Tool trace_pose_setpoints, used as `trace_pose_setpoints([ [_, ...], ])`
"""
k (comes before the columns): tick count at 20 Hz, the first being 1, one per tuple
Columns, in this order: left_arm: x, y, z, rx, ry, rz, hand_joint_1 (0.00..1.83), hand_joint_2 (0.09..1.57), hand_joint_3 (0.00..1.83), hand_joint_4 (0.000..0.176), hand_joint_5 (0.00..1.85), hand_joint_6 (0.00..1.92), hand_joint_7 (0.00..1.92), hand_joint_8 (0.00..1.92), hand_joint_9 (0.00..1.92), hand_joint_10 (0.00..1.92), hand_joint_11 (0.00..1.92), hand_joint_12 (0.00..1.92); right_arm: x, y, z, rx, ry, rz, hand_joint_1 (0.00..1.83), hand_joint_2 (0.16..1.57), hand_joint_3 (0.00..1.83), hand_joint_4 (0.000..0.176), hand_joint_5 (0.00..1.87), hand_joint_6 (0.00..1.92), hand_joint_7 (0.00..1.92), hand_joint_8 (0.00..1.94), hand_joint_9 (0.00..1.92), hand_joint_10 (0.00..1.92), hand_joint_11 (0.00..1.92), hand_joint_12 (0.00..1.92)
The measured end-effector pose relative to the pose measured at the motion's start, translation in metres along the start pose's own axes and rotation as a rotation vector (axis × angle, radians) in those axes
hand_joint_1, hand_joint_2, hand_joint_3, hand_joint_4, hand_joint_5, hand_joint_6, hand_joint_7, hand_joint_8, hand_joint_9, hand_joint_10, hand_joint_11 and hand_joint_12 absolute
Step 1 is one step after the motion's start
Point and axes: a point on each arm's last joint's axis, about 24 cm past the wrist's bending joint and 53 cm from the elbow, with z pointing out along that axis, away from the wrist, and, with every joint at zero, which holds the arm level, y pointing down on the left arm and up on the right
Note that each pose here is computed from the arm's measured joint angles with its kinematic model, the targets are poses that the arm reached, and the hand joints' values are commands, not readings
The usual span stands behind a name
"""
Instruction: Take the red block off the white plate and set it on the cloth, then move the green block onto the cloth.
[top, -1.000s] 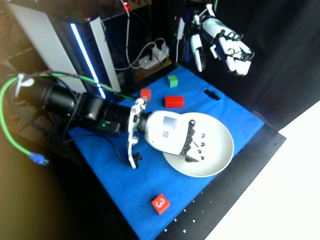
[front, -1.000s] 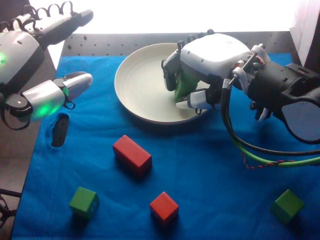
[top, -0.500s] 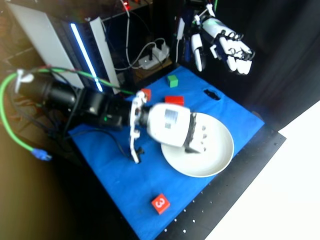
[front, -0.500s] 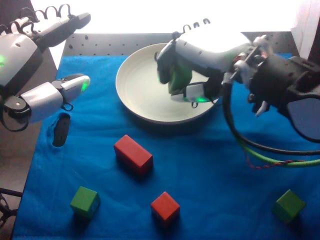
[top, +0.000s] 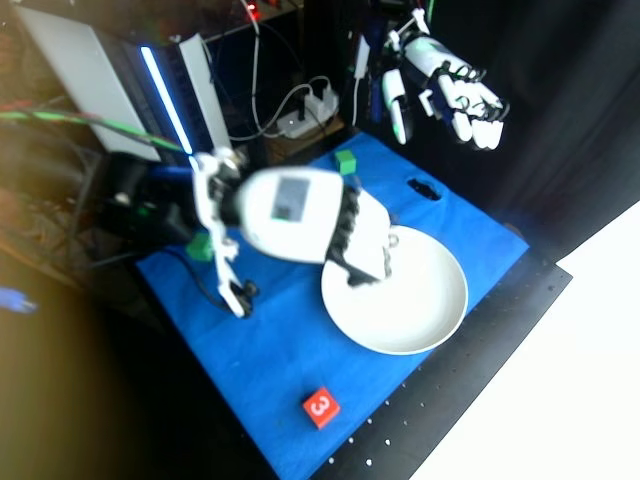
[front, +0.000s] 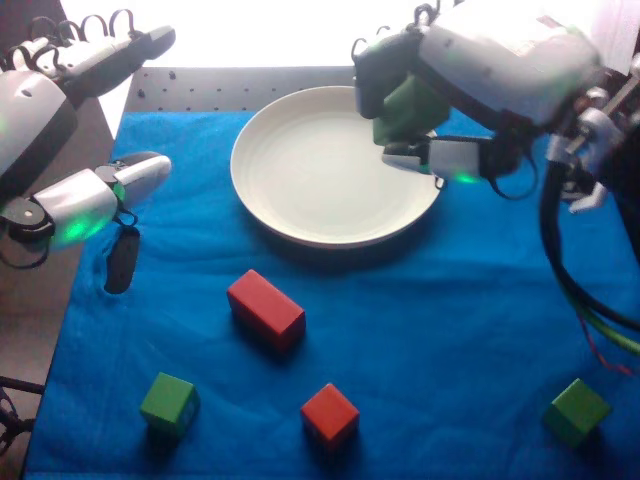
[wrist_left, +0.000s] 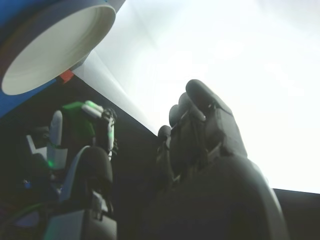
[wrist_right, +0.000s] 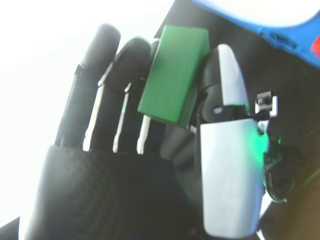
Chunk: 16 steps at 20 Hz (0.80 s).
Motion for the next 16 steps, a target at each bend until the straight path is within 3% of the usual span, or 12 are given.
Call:
trace_pose_setpoints([
  [2,-0.002,0.001,-0.001,-0.002,-0.009,0.001,0.74,1.27,0.0,0.047,0.26,0.01,0.24,0.0,0.22,0.01,0.0,0.74,0.001,0.001,-0.013,0.0,0.004,-0.004,1.26,1.15,0.0,0.0,0.86,0.98,0.98,1.26,0.91,1.47,0.74,1.86],
  [3,-0.001,0.0,-0.002,-0.002,-0.009,-0.002,0.75,1.27,0.0,0.043,0.26,0.01,0.24,0.0,0.23,0.01,0.0,0.76,0.001,0.002,-0.02,-0.001,0.002,-0.005,1.26,1.14,0.0,0.0,0.88,0.98,1.02,1.19,0.91,1.42,0.72,1.85],
  [5,0.002,0.0,-0.004,-0.002,0.002,-0.001,0.76,1.27,0.0,0.024,0.28,0.01,0.24,0.0,0.23,0.01,0.0,0.76,-0.006,0.006,-0.032,-0.012,-0.018,-0.01,1.26,1.15,0.0,0.0,0.86,0.99,0.99,1.25,0.92,1.44,0.73,1.87],
  [7,0.001,0.001,-0.005,-0.004,-0.001,-0.002,0.73,1.28,0.0,0.04,0.28,0.01,0.25,0.0,0.23,0.01,0.0,0.78,-0.011,0.013,-0.04,-0.031,-0.034,-0.018,1.27,1.13,0.0,0.0,0.92,0.87,1.0,1.25,0.99,1.46,0.79,1.87],
  [9,0.001,0.003,-0.007,-0.013,0.001,-0.001,0.75,1.27,0.0,0.049,0.28,0.0,0.25,0.0,0.24,0.01,0.0,0.79,-0.013,0.018,-0.05,-0.041,-0.039,-0.023,1.26,1.14,0.0,0.0,0.96,0.79,0.95,1.37,1.04,1.64,0.92,1.92],
  [10,0.001,0.004,-0.007,-0.016,-0.001,-0.002,0.75,1.27,0.0,0.052,0.27,0.0,0.25,0.0,0.23,0.0,0.0,0.79,-0.013,0.018,-0.054,-0.04,-0.036,-0.027,1.26,1.15,0.0,0.0,0.97,0.75,0.9,1.46,1.16,1.77,1.13,1.92],
  [11,0.001,0.004,-0.008,-0.018,-0.001,-0.002,0.7,1.27,0.0,0.076,0.25,0.0,0.24,0.0,0.24,0.0,0.0,0.79,-0.015,0.021,-0.058,-0.046,-0.04,-0.032,1.21,1.09,0.0,0.0,1.08,0.8,1.18,1.6,1.26,1.82,1.26,1.92],
  [12,0.001,0.004,-0.008,-0.018,-0.002,-0.001,0.7,1.27,0.0,0.099,0.25,0.0,0.24,0.0,0.24,0.01,0.0,0.79,-0.016,0.023,-0.062,-0.051,-0.045,-0.033,1.2,1.07,0.0,0.0,1.11,0.8,1.25,1.54,1.29,1.8,1.3,1.92],
  [13,0.001,0.005,-0.009,-0.019,0.0,0.0,0.68,1.28,0.0,0.097,0.24,0.0,0.23,0.0,0.25,0.01,0.0,0.8,-0.017,0.024,-0.065,-0.054,-0.048,-0.036,1.26,1.11,0.0,0.0,1.06,0.68,1.04,1.36,1.22,1.72,1.19,1.92],
  [15,0.0,0.005,-0.009,-0.02,-0.005,-0.002,0.7,1.27,0.0,0.103,0.24,0.0,0.23,0.0,0.26,0.01,0.0,0.8,-0.011,0.021,-0.072,-0.042,-0.03,-0.036,1.28,1.12,0.0,0.0,1.06,0.65,1.01,1.27,1.11,1.58,1.03,1.89],
  [16,0.0,0.005,-0.009,-0.021,-0.007,-0.005,0.71,1.28,0.0,0.097,0.24,0.0,0.25,0.01,0.28,0.01,0.0,0.83,-0.009,0.02,-0.074,-0.039,-0.024,-0.037,1.27,1.14,0.0,0.0,1.02,0.68,0.95,1.36,1.1,1.62,1.03,1.89],
])
